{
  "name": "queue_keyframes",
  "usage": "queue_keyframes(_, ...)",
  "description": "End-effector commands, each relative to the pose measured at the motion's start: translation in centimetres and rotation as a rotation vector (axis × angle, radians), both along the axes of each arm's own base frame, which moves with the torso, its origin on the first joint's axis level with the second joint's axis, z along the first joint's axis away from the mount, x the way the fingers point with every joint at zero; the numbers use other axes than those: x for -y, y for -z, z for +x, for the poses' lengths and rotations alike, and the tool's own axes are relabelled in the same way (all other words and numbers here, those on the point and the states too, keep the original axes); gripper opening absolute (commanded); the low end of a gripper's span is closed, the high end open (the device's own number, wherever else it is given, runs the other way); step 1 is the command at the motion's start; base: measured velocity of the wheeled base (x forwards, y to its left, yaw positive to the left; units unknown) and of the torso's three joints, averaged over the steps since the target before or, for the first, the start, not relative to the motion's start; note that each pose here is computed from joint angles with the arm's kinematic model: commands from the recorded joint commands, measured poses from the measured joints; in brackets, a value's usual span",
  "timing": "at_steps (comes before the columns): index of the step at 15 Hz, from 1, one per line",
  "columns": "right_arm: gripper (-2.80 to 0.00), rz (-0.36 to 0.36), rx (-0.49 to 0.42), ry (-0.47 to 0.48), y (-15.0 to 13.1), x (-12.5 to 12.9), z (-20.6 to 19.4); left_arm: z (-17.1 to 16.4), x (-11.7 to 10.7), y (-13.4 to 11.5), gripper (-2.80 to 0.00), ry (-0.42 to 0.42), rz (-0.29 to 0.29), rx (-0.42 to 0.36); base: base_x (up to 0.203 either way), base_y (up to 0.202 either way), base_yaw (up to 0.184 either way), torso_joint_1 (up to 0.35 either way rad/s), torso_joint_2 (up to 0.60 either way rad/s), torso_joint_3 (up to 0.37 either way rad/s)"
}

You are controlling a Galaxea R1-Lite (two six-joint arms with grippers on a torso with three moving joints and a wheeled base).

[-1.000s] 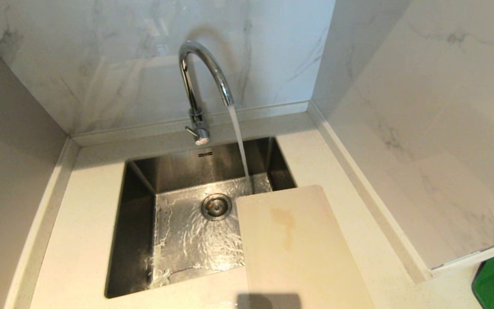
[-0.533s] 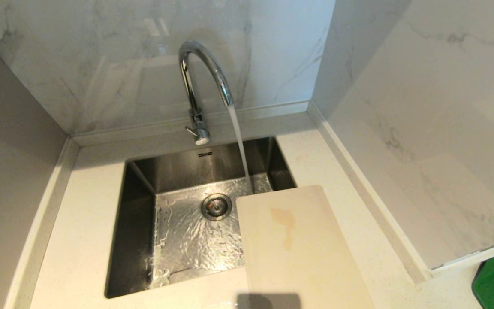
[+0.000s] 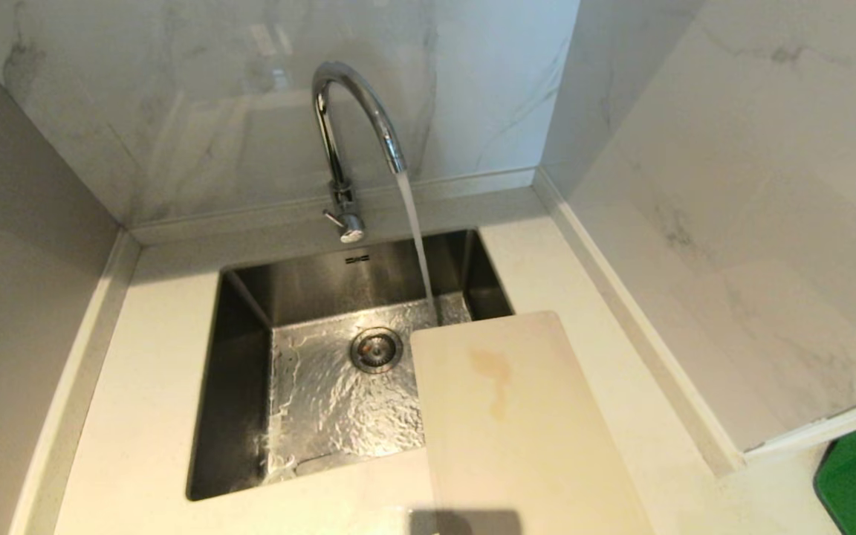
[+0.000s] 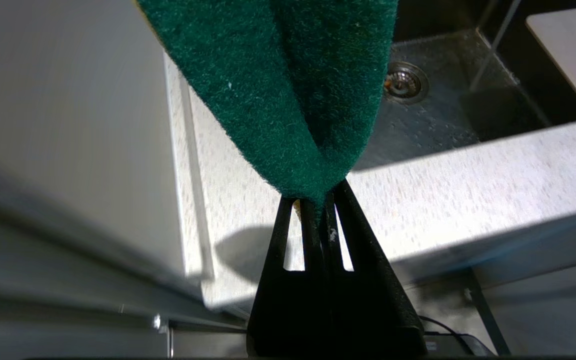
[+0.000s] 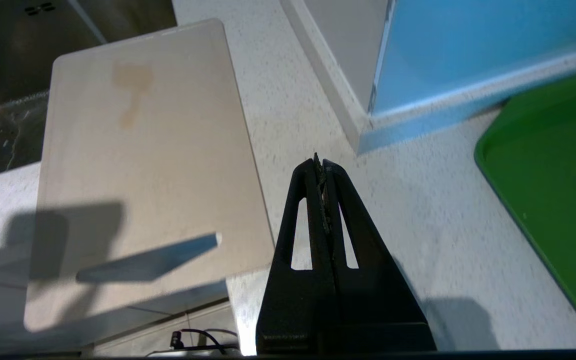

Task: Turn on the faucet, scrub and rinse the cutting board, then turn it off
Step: Pick up the cutting board

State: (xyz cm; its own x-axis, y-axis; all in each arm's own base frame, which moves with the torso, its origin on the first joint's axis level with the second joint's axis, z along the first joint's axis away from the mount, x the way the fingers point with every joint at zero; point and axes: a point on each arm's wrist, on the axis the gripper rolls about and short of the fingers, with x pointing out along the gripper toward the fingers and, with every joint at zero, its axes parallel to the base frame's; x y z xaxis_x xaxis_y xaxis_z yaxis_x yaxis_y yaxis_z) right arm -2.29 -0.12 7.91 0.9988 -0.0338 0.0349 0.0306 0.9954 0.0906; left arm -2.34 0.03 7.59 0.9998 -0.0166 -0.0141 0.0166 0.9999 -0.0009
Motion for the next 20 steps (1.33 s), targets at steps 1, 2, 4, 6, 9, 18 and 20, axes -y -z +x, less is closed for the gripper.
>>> queue_keyframes(1,-2.80,0.000,-0.001,0.000,-0.01,0.00,0.01,0.02,0.00,-0.01,-2.80,0.000,-0.001,-0.003,-0.193,0.000,0.004,-0.004,0.00,0.002)
queue_keyframes(2,-2.80,0.000,-0.001,0.000,-0.01,0.00,0.01,0.02,0.00,-0.01,-2.80,0.000,-0.001,-0.003,-0.128,0.000,-0.055,-0.017,0.00,-0.002)
queue_keyframes(4,-2.80,0.000,0.000,0.000,0.00,0.00,0.00,0.02,0.00,-0.01,-2.80,0.000,-0.001,-0.003,-0.170,0.000,-0.025,-0.005,0.00,0.005)
queue_keyframes(6,-2.80,0.000,0.000,0.000,0.00,0.00,0.00,0.02,0.00,-0.01,-2.80,0.000,-0.001,-0.003,-0.166,0.000,-0.022,0.002,0.00,0.000)
queue_keyframes(9,-2.80,0.001,0.000,0.000,0.00,0.00,0.00,0.03,0.00,-0.01,-2.80,0.000,-0.001,-0.004,-0.192,0.000,-0.001,0.000,0.00,0.001)
queue_keyframes(18,-2.80,-0.002,0.003,0.001,-0.04,0.00,0.00,0.02,0.00,-0.01,-2.80,0.000,-0.001,-0.003,-0.096,0.000,0.004,0.004,0.00,0.001)
queue_keyframes(20,-2.80,-0.024,-0.003,0.009,-0.04,-0.02,-0.03,0.02,0.00,-0.01,-2.80,0.000,-0.001,-0.003,0.000,0.000,0.000,0.000,0.00,0.000)
